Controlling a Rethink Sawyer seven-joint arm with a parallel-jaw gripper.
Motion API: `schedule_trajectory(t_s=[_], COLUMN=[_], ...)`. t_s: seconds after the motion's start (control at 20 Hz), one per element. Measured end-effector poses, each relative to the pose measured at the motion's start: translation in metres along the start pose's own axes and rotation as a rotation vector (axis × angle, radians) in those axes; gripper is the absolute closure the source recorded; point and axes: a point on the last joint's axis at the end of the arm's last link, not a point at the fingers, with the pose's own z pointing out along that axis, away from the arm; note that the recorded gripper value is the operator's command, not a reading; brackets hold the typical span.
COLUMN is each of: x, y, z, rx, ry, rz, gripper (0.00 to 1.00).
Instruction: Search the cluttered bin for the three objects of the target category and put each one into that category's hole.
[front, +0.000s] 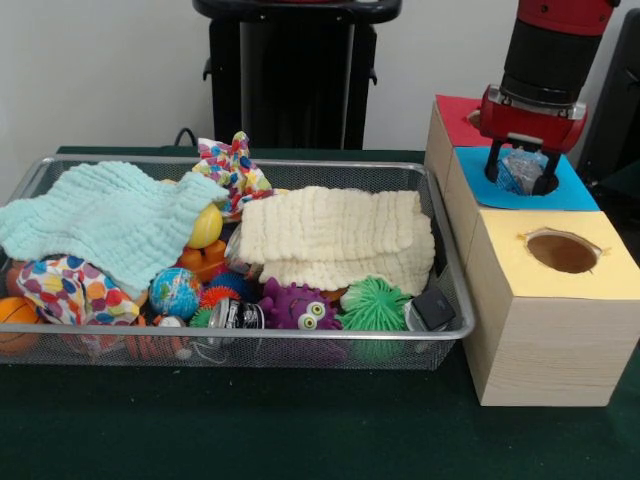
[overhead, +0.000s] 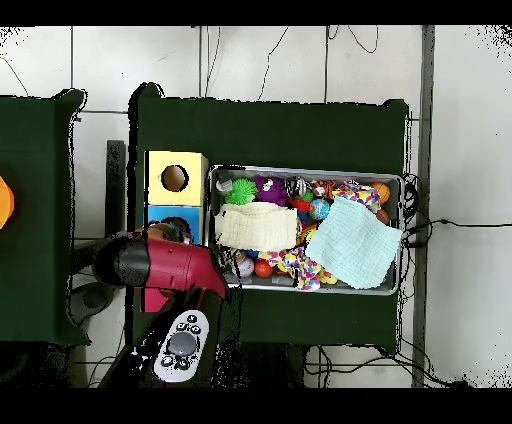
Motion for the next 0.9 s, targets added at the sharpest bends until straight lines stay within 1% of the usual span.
schedule_trajectory(t_s=[0.2, 0.5, 0.9], x=[0.001, 0.002, 0.001], y=[0.0, 0.0, -0.003], z=[-0.003, -0.022, -0.021], rx=[0.004, 0.002, 0.004], ry=[0.004, 0.051, 0.06], rz=[-0.002, 0.003, 0.009], gripper=[0.0, 0.0, 0.0])
